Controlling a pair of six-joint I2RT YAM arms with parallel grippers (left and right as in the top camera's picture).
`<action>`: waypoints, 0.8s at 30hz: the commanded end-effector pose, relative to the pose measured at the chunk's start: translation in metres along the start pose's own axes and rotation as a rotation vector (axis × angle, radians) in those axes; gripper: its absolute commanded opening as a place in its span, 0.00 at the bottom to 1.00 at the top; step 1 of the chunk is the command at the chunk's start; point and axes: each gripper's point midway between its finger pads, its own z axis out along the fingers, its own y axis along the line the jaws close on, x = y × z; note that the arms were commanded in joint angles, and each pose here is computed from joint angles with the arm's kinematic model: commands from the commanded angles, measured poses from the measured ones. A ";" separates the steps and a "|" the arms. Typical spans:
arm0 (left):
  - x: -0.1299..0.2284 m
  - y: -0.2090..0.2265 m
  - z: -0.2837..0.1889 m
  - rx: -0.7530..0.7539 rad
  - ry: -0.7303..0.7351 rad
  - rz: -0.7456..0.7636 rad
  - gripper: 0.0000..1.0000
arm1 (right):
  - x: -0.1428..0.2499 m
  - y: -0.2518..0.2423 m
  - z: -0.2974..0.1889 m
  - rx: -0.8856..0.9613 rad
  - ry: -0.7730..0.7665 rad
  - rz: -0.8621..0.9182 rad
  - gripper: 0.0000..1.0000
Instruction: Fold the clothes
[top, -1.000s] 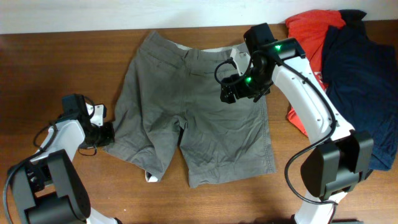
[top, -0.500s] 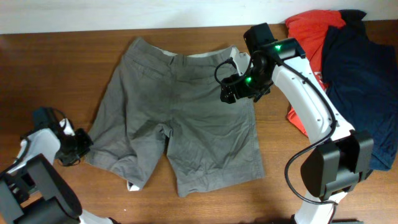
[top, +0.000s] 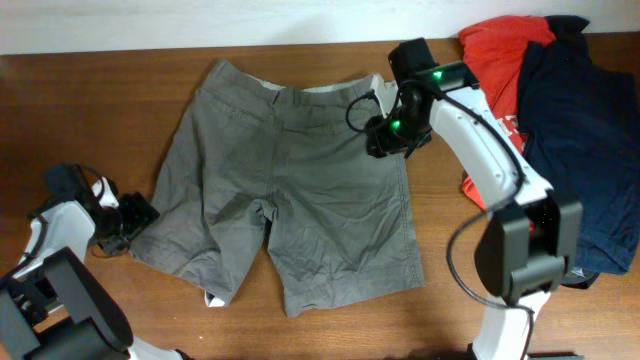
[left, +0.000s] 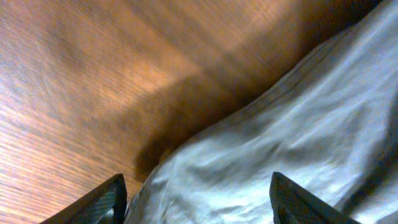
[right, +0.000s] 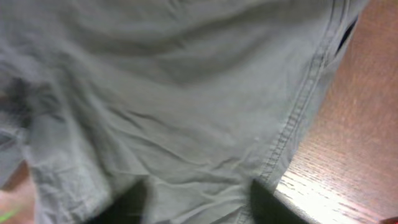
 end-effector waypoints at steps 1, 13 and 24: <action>-0.026 -0.026 -0.033 0.049 -0.107 0.096 0.74 | 0.013 -0.012 0.018 0.013 0.081 0.067 0.04; -0.028 -0.115 -0.055 0.134 -0.228 0.449 0.84 | 0.057 -0.012 0.039 0.008 0.243 0.129 0.04; -0.054 -0.182 -0.083 0.193 -0.420 0.703 0.86 | 0.075 -0.026 0.097 0.017 0.202 0.102 0.04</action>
